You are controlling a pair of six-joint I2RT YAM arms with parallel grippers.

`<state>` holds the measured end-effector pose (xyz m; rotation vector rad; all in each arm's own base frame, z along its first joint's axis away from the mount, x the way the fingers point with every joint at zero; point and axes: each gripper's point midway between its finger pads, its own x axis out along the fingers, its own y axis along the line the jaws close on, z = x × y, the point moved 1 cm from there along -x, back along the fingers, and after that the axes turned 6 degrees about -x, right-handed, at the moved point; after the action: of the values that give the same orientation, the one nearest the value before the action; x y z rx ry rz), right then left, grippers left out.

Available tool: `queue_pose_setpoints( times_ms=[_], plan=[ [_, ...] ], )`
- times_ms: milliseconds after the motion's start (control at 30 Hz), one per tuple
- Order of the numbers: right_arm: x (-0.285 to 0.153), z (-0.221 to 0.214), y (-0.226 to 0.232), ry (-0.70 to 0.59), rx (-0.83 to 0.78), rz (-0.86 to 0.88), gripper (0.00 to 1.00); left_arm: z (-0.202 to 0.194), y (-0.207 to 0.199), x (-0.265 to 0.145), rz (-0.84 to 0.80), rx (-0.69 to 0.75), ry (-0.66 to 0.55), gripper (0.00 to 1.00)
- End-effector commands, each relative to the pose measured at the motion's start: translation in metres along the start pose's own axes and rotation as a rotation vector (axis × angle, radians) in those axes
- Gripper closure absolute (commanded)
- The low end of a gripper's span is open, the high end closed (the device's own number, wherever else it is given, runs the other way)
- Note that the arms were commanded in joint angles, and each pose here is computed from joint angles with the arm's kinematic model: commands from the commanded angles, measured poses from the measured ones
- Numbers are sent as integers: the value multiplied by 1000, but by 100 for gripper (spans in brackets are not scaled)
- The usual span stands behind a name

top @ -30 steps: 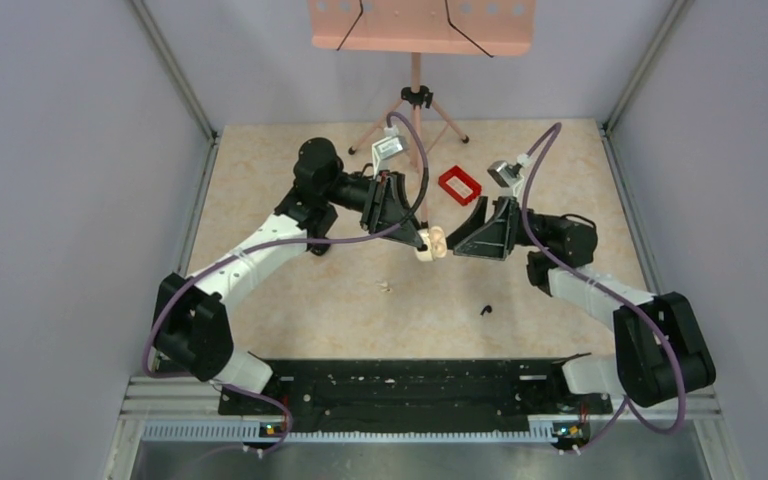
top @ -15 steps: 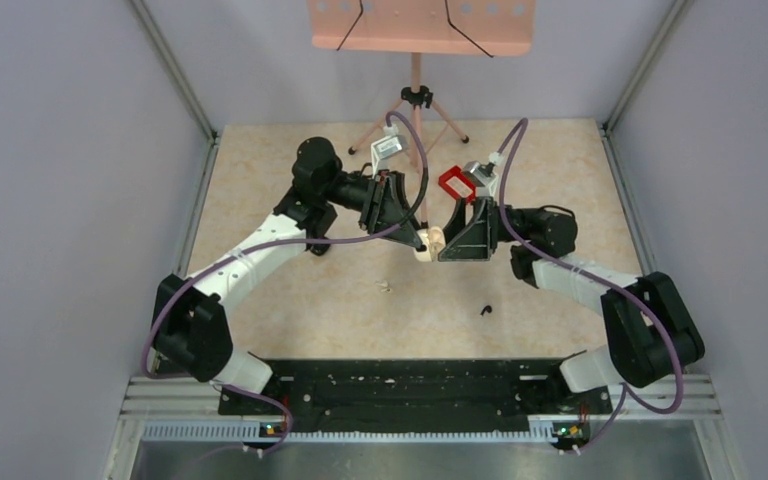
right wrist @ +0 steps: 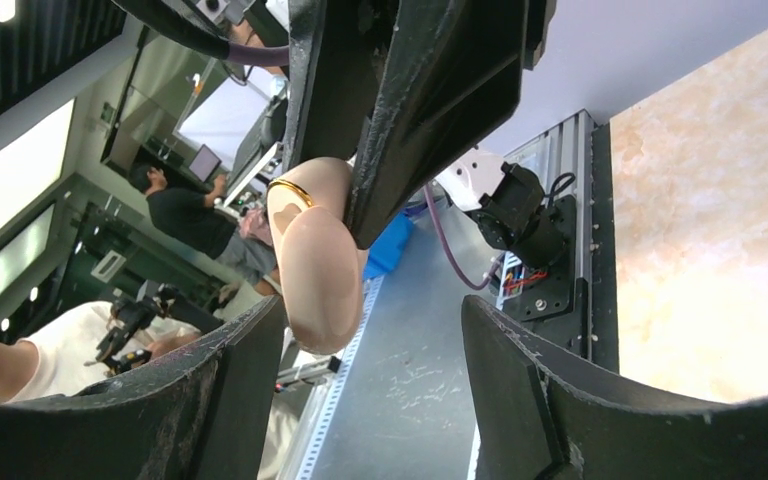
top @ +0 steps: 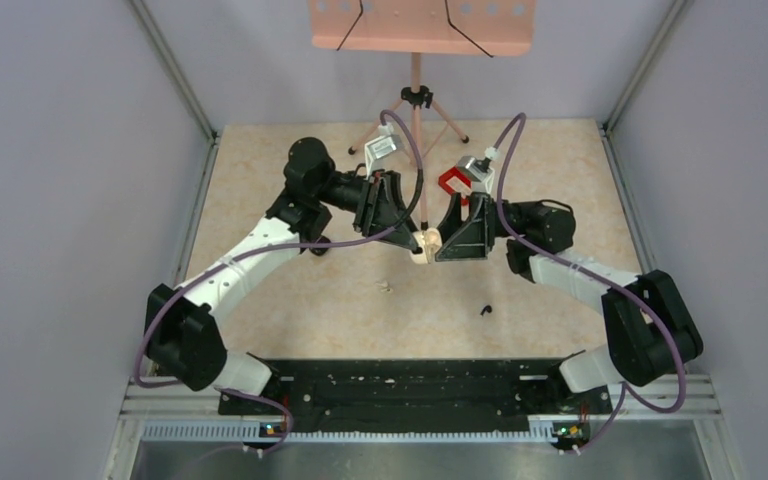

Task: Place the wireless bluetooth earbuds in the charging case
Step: Pass from the left arm to the right

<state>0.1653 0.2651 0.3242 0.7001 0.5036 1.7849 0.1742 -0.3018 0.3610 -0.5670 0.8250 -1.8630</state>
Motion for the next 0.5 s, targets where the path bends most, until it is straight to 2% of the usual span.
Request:
queue_pose_setpoints(
  times_ms=[0,467],
  plan=[
    [6,13,27,3,-274,88,36,6,-29,-2,-10,114,-4,100],
    [7,17,52,-7,-326,112,45,8,-33,-3,-2,121,-12,100]
  ],
)
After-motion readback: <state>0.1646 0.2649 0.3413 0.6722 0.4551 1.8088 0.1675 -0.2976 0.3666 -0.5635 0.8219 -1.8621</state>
